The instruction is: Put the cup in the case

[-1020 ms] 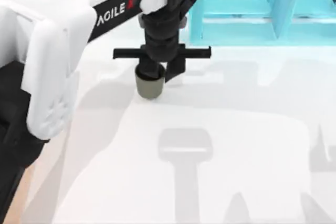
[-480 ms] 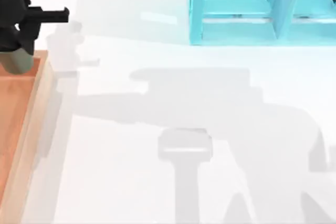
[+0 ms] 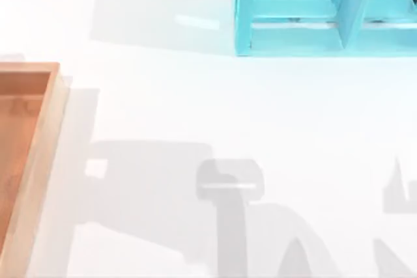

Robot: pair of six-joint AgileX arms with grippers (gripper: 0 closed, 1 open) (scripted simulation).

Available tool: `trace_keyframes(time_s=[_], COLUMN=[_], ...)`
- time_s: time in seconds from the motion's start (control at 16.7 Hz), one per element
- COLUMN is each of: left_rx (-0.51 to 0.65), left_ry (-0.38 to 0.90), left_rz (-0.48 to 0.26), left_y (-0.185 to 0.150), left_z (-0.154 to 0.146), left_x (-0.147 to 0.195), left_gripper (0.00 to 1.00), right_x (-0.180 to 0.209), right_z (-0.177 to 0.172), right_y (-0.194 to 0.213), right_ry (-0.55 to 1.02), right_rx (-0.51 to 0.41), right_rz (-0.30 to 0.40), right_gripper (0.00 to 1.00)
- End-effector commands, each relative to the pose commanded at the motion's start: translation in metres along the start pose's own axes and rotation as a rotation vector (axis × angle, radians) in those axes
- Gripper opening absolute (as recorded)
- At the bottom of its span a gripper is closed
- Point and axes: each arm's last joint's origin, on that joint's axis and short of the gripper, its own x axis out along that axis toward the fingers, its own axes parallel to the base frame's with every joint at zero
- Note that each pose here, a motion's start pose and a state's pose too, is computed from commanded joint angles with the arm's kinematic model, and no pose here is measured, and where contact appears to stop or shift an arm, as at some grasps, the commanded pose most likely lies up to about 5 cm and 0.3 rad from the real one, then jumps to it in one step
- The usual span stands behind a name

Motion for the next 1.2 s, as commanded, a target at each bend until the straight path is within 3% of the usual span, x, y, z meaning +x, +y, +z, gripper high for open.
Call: trace_keyframes(time_s=[0.36,0.78,1.08,1.2], left_rx=[0.000,-0.001,0.000,0.000], left_ry=[-0.002,-0.004,0.000,0.000], left_rz=[0.003,0.000,0.000,0.000], left_y=[0.001,0.010,0.010,0.010], left_z=[0.001,-0.001,-0.002,-0.002], left_x=[0.004,0.059,0.064,0.064], left_gripper=[0.00,0.00,0.00,0.15], right_x=[0.000,0.000,0.000,0.000], right_z=[0.000,0.000,0.000,0.000], right_y=[0.000,0.000,0.000,0.000], right_ry=[0.000,0.000,0.000,0.000], right_rx=[0.000,0.000,0.000,0.000], right_rz=[0.000,0.000,0.000,0.000], right_gripper=[1.00,1.00,1.00,1.00])
